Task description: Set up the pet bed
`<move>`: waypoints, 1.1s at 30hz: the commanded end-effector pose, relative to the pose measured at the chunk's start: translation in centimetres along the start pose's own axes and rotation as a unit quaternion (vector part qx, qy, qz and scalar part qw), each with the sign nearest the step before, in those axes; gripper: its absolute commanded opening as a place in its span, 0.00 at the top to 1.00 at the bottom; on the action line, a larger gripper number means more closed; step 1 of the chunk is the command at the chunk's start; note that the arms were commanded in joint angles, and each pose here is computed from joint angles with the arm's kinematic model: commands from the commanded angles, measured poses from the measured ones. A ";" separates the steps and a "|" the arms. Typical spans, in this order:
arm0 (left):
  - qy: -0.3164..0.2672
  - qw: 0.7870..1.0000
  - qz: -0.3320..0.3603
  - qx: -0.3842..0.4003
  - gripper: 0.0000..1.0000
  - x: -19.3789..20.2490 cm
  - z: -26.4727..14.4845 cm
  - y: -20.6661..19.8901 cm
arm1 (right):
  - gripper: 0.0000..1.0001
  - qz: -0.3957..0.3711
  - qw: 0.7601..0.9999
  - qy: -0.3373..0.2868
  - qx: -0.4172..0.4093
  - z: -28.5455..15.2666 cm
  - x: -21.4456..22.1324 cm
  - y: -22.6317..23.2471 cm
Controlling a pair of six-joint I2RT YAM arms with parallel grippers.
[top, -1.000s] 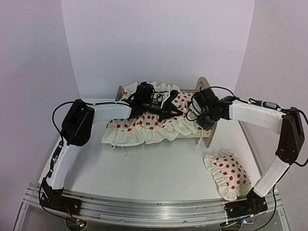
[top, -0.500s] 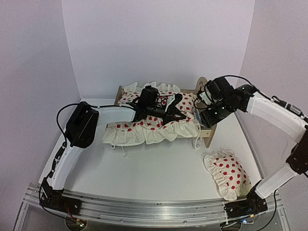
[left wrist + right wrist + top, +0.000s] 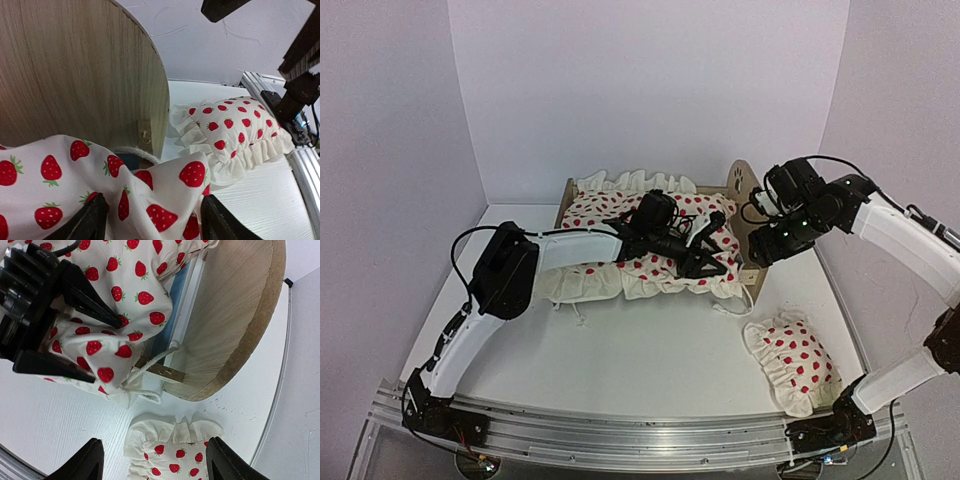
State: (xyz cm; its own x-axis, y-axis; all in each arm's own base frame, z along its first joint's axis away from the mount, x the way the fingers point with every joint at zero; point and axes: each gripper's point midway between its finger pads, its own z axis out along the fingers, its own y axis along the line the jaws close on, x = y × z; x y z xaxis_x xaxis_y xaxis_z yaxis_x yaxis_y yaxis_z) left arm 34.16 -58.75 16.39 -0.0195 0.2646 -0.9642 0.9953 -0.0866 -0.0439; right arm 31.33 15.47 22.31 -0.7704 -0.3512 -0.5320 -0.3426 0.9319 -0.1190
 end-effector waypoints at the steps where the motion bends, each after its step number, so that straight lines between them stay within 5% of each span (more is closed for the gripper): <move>1: -0.003 0.998 0.055 0.021 0.29 -7.8 -3.7 -3.2 | 0.29 0.011 0.999 0.001 -0.036 0.2 0.2 0.9; 5: 0.063 0.994 0.092 -0.010 0.19 -7.6 -6.4 -3.9 | 0.29 0.018 0.999 0.001 -0.051 0.9 0.5 1.4; 12: 0.226 0.965 0.093 -0.098 0.18 0.1 -9.0 -1.8 | 0.27 0.023 0.996 -0.007 -0.081 1.4 0.7 2.5; 22: 0.290 0.949 0.079 -0.098 0.19 5.6 -7.1 -0.4 | 0.26 0.026 0.996 -0.013 -0.089 1.5 0.6 2.8; 28: 0.304 0.942 0.076 -0.123 0.28 7.7 -6.1 1.1 | 0.26 0.041 0.994 -0.017 -0.101 1.6 1.1 3.2; 31: 0.302 0.944 0.067 -0.115 0.42 8.0 -5.8 0.8 | 0.26 0.052 0.992 -0.013 -0.111 1.9 1.5 3.5; 33: 0.300 0.946 0.060 -0.105 0.60 8.0 -5.7 0.3 | 0.26 0.060 0.992 -0.006 -0.110 2.3 2.2 3.5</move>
State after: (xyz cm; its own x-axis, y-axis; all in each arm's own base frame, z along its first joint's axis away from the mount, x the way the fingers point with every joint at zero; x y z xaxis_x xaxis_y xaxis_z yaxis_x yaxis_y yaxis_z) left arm 34.91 -51.10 10.85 0.1153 0.7596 -0.6400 0.9801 0.0179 0.1978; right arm 29.98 17.88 18.38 -0.8032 -0.2924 -0.5190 -0.3819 0.9214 0.0720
